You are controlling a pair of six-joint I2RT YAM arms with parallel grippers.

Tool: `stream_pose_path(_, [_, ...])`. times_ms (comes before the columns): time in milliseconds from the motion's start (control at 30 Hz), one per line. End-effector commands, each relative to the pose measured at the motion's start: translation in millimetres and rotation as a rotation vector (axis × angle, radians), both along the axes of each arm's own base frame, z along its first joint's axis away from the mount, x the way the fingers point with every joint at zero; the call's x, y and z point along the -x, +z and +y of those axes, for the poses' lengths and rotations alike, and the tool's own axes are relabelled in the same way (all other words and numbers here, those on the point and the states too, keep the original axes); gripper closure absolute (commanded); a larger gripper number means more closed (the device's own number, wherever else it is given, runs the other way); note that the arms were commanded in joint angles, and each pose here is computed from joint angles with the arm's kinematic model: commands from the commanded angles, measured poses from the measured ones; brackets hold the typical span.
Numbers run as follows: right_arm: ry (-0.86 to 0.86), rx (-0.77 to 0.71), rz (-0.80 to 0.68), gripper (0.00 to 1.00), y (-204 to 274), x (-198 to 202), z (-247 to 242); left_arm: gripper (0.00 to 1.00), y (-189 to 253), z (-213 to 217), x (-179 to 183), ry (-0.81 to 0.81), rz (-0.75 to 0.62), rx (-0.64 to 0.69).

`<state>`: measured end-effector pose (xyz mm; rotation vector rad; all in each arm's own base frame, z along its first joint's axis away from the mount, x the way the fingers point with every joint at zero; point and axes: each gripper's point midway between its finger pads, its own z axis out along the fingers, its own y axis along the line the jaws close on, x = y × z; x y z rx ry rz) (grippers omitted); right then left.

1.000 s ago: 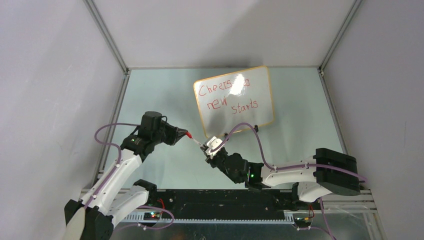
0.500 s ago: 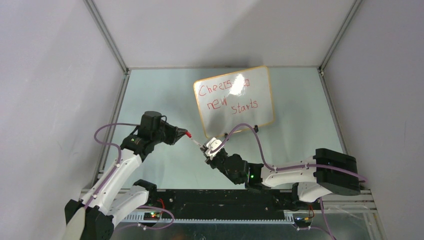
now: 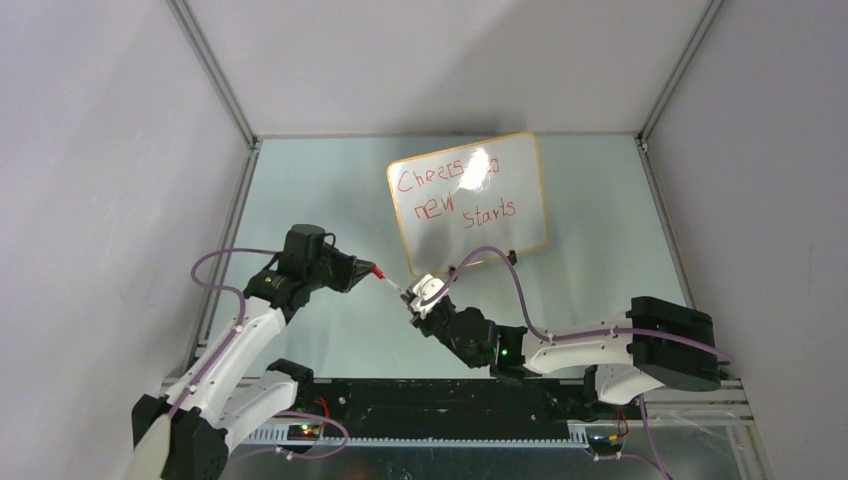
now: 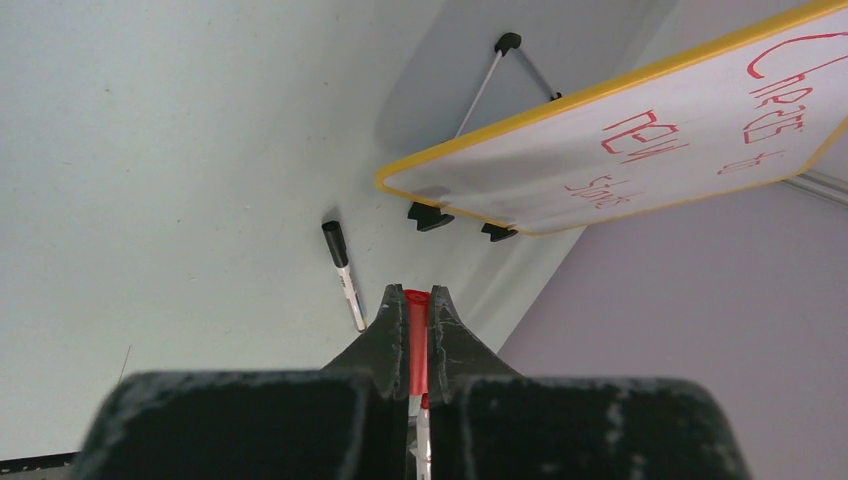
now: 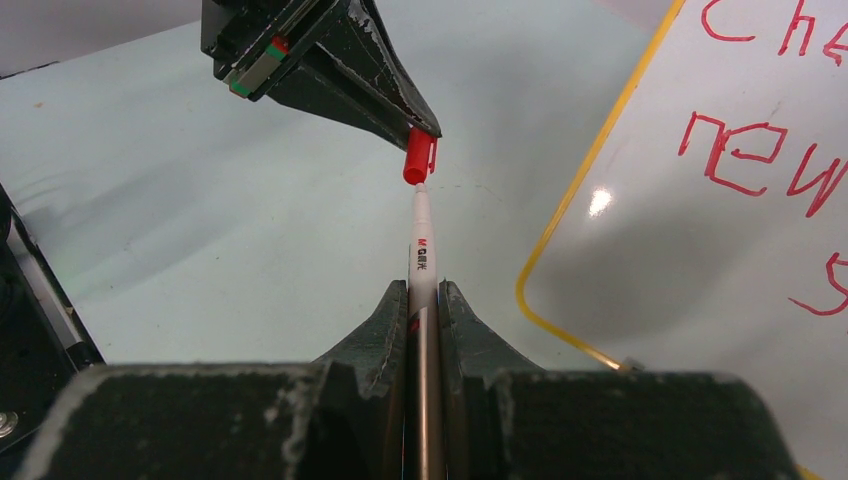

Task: Write a sentence on the whiteboard
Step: Insert the whiteboard marker without the cap into the pen cap.

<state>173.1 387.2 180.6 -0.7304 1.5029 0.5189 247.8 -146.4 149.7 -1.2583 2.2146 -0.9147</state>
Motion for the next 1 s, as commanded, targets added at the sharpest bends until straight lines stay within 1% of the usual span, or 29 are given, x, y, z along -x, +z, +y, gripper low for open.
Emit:
stream_pose_path(0, [-0.008,-0.094,-0.023,1.0,33.2,-4.7,7.0,1.0,4.3,-1.6,-3.4,-0.018,-0.028,0.007])
stream_pose_path(967, [-0.015,-0.069,-0.015,1.0,28.2,-5.2,8.5,1.0,10.1,-1.2,-6.2,-0.008,-0.045,0.015])
